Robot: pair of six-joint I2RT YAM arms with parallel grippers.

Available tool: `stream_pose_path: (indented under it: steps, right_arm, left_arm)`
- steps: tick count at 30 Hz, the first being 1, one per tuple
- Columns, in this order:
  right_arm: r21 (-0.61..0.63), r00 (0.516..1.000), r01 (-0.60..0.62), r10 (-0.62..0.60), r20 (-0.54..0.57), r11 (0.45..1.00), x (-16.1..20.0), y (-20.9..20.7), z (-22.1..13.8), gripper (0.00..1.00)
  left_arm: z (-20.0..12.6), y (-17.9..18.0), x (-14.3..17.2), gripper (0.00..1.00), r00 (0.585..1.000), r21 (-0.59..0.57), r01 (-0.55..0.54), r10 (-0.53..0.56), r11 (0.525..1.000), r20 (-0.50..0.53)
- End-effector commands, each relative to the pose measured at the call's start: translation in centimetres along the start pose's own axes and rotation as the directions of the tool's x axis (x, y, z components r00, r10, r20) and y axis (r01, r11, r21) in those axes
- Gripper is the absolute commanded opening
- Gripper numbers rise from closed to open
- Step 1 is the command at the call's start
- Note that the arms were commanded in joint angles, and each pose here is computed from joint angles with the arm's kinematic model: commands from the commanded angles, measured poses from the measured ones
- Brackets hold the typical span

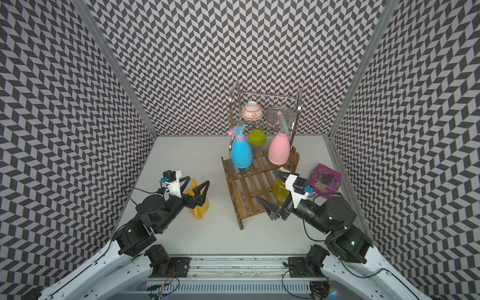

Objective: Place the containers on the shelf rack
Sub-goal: 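Pick up a container from the center of the board.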

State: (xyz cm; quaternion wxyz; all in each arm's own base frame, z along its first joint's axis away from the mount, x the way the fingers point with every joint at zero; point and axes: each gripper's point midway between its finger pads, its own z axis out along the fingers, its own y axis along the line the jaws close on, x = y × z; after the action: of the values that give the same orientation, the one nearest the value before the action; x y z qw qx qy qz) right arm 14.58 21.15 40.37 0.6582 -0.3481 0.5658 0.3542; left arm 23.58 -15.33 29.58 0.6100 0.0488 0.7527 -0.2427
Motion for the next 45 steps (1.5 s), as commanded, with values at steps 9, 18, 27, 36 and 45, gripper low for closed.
stream_pose_path:
  steps: [9, 18, 27, 36, 45]
  right_arm:
    - [-0.394, 0.993, 0.108, -0.117, 0.002, 0.913, -0.9, 6.3, 3.3, 0.98]
    - [-0.405, 0.993, 0.088, -0.113, -0.039, 0.910, 0.3, 7.9, 5.4, 0.96]
    - [-0.409, 0.995, 0.073, -0.094, -0.031, 0.910, 0.4, 8.1, 5.3, 0.95]
    - [-0.412, 0.997, 0.059, -0.076, -0.024, 0.909, 0.9, 8.2, 4.9, 0.94]
    - [-0.408, 0.997, 0.065, -0.080, -0.020, 0.911, 1.2, 8.2, 4.9, 0.94]
  left_arm:
    - [0.1, 3.1, 1.4, 0.97, 0.966, -0.195, 0.036, -0.084, 0.980, -0.246]
    - [-1.4, 7.7, 3.9, 0.58, 0.933, -0.459, 0.048, -0.204, 0.887, -0.296]
    - [-0.6, 11.1, 9.7, 0.61, 0.820, -0.637, 0.088, -0.419, 0.766, -0.391]
    - [0.2, 11.9, 11.7, 0.61, 0.790, -0.644, 0.033, -0.415, 0.764, -0.452]
    - [-0.2, 13.0, 14.9, 0.55, 0.753, -0.656, -0.022, -0.419, 0.755, -0.507]
